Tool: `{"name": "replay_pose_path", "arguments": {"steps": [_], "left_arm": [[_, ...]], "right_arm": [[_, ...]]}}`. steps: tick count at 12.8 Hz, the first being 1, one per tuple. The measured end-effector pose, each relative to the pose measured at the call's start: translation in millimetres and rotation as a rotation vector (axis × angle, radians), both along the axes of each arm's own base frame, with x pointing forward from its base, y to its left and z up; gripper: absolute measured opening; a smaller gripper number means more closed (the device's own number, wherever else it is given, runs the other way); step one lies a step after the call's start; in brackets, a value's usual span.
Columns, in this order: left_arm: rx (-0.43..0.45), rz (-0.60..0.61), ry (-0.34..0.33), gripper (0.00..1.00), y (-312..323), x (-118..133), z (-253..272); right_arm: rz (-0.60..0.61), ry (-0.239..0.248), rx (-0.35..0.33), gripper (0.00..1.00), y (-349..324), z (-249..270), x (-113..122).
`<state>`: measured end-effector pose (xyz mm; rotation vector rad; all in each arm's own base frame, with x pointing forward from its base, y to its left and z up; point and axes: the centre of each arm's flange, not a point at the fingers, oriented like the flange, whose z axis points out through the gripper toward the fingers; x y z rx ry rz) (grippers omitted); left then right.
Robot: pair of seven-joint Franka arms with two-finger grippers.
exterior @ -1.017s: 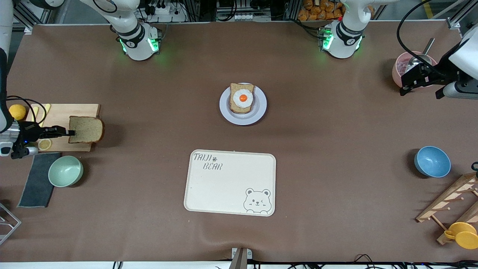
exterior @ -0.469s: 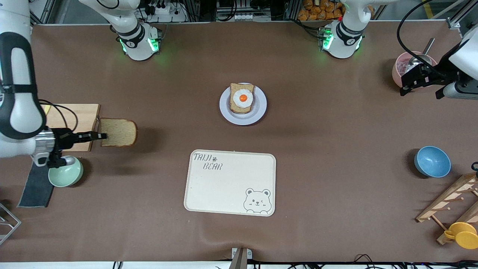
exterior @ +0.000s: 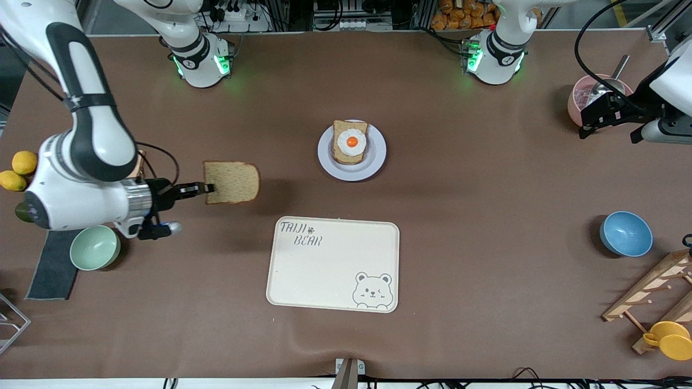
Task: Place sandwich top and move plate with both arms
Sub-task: 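Carry the bread slice with the right gripper toward the egg plate, then lower the bread slice onto the egg toast and open the right gripper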
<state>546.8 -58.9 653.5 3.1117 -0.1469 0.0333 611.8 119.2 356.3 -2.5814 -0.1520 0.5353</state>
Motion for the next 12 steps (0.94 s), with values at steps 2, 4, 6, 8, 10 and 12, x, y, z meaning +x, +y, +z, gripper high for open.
{"name": "replay_pose_path", "arguments": {"steps": [2,4,6,8,10,12], "left_arm": [[0.0,0.0,0.0,1.0,-0.1,0.0,-0.1],[0.0,-0.001,0.0,1.0,-0.3,0.0,-0.1],[0.0,-0.001,0.0,1.0,-0.3,0.0,-0.2],[0.0,0.0,0.0,1.0,-0.2,0.0,-0.2],[0.0,0.0,0.001,1.0,-0.1,0.0,-0.4],[0.0,0.0,0.001,1.0,0.0,0.1,-0.7]], "right_arm": [[0.02,-0.025,0.005,0.09,38.7,1.4,-5.4],[-0.021,-0.034,-0.038,0.09,79.4,-9.5,-15.2],[-0.039,-0.027,-0.078,0.09,127.3,-19.5,-32.9],[-0.034,-0.012,-0.102,0.09,165.2,-24.7,-51.8],[-0.038,-0.008,-0.128,0.09,199.1,-32.5,-71.4],[-0.032,-0.031,-0.147,0.09,230.4,-45.4,-93.7]]}}
